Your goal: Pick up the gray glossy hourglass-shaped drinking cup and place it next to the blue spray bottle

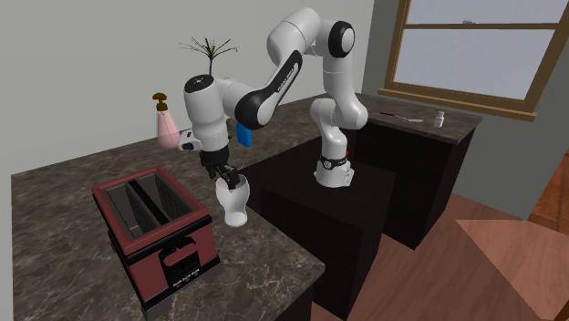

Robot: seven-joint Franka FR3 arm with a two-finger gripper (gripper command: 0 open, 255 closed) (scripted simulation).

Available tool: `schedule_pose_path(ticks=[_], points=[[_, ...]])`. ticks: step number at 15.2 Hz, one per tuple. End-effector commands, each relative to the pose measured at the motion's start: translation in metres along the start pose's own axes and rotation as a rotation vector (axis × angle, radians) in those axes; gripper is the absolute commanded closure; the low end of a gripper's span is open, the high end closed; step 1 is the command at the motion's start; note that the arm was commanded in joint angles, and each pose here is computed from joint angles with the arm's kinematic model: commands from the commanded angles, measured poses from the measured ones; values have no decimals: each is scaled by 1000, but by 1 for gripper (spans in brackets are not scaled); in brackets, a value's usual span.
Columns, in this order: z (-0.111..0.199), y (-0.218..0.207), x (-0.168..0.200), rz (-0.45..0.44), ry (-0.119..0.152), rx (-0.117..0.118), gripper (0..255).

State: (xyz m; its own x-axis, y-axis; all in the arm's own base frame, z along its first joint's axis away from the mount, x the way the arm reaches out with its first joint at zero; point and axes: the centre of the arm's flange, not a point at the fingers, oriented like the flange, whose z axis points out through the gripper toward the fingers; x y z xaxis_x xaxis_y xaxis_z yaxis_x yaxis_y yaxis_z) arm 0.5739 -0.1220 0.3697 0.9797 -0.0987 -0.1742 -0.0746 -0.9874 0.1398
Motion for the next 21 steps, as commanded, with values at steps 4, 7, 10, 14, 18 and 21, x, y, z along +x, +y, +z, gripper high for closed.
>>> schedule_pose_path(ticks=[4,7,10,14,18,21], points=[[0,0,0,0,0,0,255],[0,0,0,0,0,0,255],[0,0,0,0,0,0,255],[-10,1,-2,0,0,0,255],[-31,4,-5,0,0,0,255],[-46,7,-8,0,0,0,255]])
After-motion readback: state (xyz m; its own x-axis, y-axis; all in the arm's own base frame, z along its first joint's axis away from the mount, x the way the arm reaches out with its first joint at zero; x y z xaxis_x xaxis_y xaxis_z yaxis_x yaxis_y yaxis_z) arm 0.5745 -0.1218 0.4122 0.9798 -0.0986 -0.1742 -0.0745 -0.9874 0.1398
